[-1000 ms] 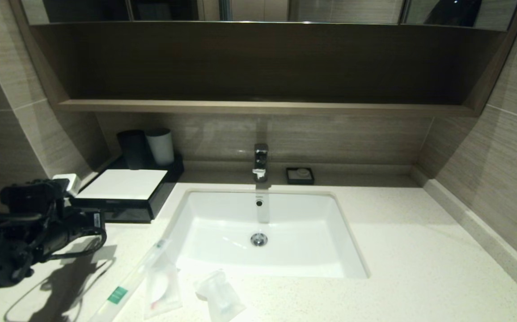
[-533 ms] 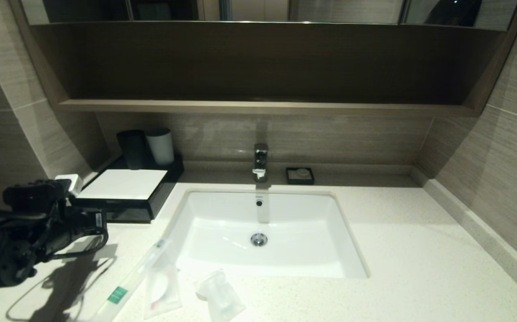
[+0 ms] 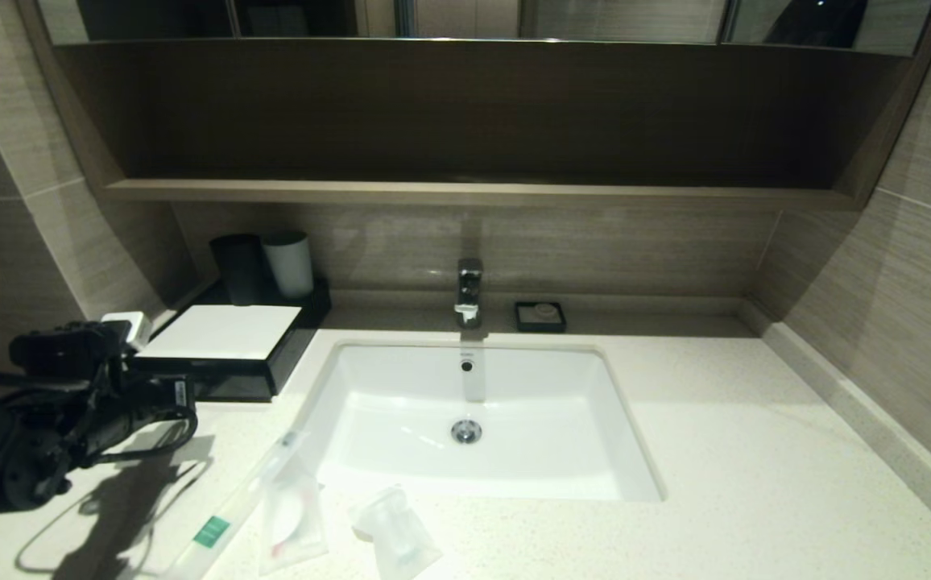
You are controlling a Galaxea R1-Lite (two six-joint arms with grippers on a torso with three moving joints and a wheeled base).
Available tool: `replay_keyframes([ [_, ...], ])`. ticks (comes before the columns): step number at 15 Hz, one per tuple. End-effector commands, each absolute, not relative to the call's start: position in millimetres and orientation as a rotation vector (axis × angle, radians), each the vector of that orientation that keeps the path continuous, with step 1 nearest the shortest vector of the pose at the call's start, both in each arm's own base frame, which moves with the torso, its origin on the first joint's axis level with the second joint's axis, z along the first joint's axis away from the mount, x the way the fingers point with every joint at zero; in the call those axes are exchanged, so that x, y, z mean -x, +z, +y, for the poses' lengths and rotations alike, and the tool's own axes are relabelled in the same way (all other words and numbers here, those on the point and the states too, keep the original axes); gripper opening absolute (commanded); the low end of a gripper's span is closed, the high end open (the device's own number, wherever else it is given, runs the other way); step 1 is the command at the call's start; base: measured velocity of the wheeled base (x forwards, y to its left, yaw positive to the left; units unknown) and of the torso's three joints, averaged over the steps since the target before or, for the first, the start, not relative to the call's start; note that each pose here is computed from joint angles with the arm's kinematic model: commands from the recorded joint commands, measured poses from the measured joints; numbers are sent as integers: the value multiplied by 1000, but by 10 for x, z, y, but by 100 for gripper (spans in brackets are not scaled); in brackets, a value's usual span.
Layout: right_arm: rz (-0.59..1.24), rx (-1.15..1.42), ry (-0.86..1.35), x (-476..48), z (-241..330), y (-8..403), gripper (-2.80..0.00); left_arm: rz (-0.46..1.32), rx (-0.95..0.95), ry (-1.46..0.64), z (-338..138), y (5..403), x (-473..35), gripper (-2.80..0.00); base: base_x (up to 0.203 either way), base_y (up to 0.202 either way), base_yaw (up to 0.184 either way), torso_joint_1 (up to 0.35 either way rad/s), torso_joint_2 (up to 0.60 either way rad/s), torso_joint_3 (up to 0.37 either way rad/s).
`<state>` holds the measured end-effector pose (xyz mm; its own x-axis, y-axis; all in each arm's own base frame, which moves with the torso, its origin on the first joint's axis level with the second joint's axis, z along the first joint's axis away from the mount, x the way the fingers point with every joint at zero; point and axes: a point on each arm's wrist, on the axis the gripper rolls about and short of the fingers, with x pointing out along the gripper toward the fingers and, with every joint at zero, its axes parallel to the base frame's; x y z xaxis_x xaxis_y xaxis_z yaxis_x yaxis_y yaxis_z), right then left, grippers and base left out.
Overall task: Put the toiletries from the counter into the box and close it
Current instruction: Open the drawer
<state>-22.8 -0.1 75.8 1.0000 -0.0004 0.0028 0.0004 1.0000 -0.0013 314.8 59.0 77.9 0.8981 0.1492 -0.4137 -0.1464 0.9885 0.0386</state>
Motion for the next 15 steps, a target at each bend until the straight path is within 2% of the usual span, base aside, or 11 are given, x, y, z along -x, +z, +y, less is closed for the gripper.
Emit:
replay_keyframes([
  [1,-2,2,0,227,-1,754,-280,419,-7,154,598,783,-3182,-280,0,0,0,0,0,0],
  [15,-2,1,0,227,-1,754,-280,418,-5,155,618,715,-3285,-280,0,0,0,0,0,0],
])
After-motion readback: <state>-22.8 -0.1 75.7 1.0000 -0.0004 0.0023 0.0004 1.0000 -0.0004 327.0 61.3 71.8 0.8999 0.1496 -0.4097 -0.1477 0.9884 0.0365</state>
